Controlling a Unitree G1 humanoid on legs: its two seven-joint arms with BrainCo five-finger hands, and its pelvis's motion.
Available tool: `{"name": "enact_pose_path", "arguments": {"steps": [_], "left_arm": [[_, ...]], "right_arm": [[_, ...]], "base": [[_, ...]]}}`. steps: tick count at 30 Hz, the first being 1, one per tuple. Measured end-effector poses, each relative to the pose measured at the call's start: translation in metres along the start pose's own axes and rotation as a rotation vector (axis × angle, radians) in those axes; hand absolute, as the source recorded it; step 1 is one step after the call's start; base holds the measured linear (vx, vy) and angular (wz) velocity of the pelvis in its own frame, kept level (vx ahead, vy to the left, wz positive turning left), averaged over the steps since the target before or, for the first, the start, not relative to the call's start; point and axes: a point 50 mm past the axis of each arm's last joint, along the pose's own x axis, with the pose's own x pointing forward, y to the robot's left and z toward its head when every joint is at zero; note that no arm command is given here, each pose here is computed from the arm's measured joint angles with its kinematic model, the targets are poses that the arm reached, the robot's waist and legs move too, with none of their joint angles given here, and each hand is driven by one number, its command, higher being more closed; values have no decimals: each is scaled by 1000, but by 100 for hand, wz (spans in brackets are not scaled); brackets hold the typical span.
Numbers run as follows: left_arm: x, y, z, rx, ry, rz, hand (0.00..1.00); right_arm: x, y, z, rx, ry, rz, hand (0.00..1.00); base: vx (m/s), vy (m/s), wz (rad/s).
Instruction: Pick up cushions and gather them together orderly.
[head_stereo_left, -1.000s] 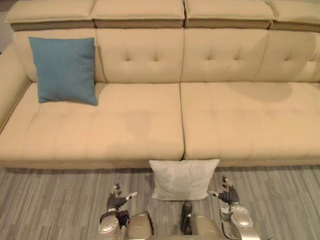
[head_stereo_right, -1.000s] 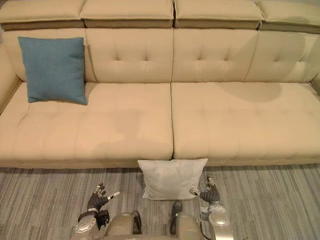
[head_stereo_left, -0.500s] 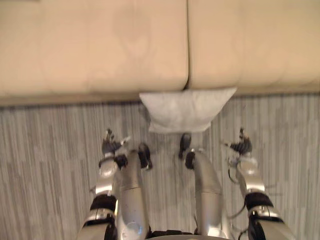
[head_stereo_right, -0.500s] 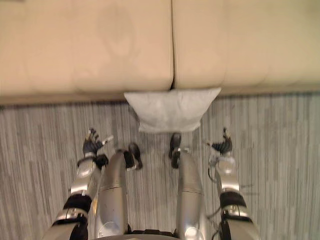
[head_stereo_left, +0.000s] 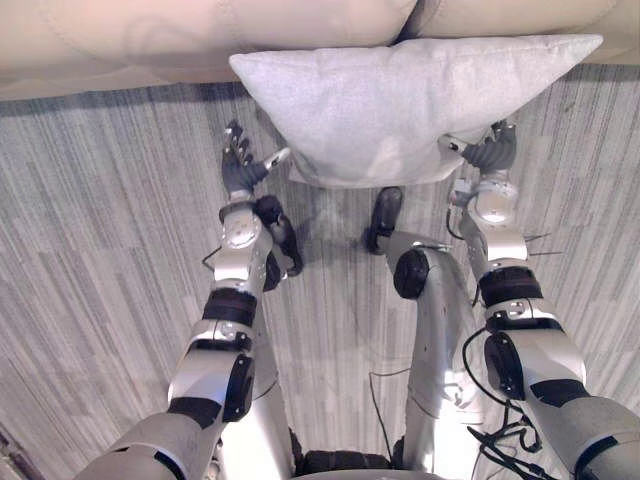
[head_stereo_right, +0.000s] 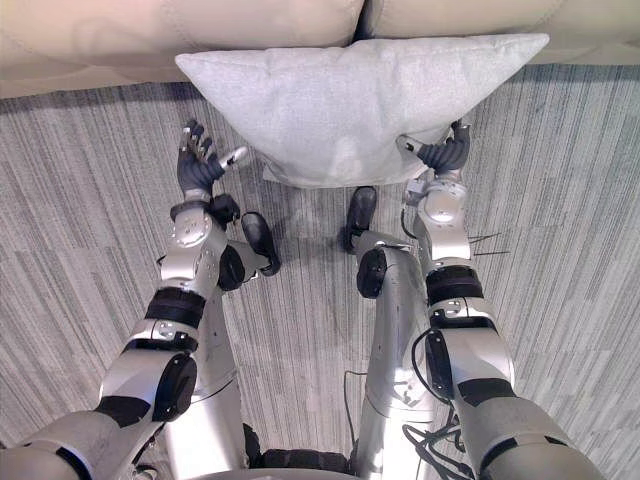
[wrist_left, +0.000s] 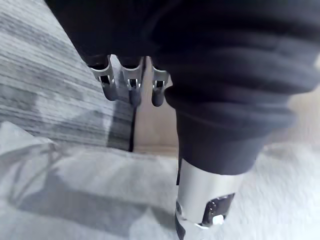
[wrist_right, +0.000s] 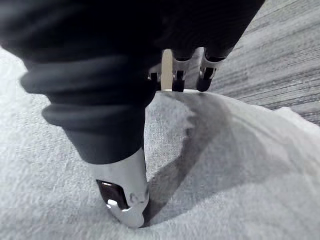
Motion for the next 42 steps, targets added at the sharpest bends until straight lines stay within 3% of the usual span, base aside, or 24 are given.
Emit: {"name": "enact_pose_path", "arguments": {"steps": [3, 13, 21, 30, 42], "left_arm": [[6, -9, 18, -1, -59, 1, 100], [-5, 1, 18, 56, -94, 7, 100], [-76, 23, -21, 6, -60, 0, 100], [-173, 59, -77, 25, 200, 31, 100], [-229, 90, -92, 82, 345, 70, 100]], "right_arm": [[-4, 10, 17, 33, -67, -4, 100], [-31, 14, 30, 74, -182, 55, 100], [-111, 8, 10, 238, -234, 177, 100], [-194, -14, -63, 167, 87, 288, 100], [-220, -14, -91, 102, 216, 465, 100]], "base": [[-34, -5, -7], [-53, -9, -2], [-55, -42, 6], [193, 11, 10], [147, 56, -17]]}}
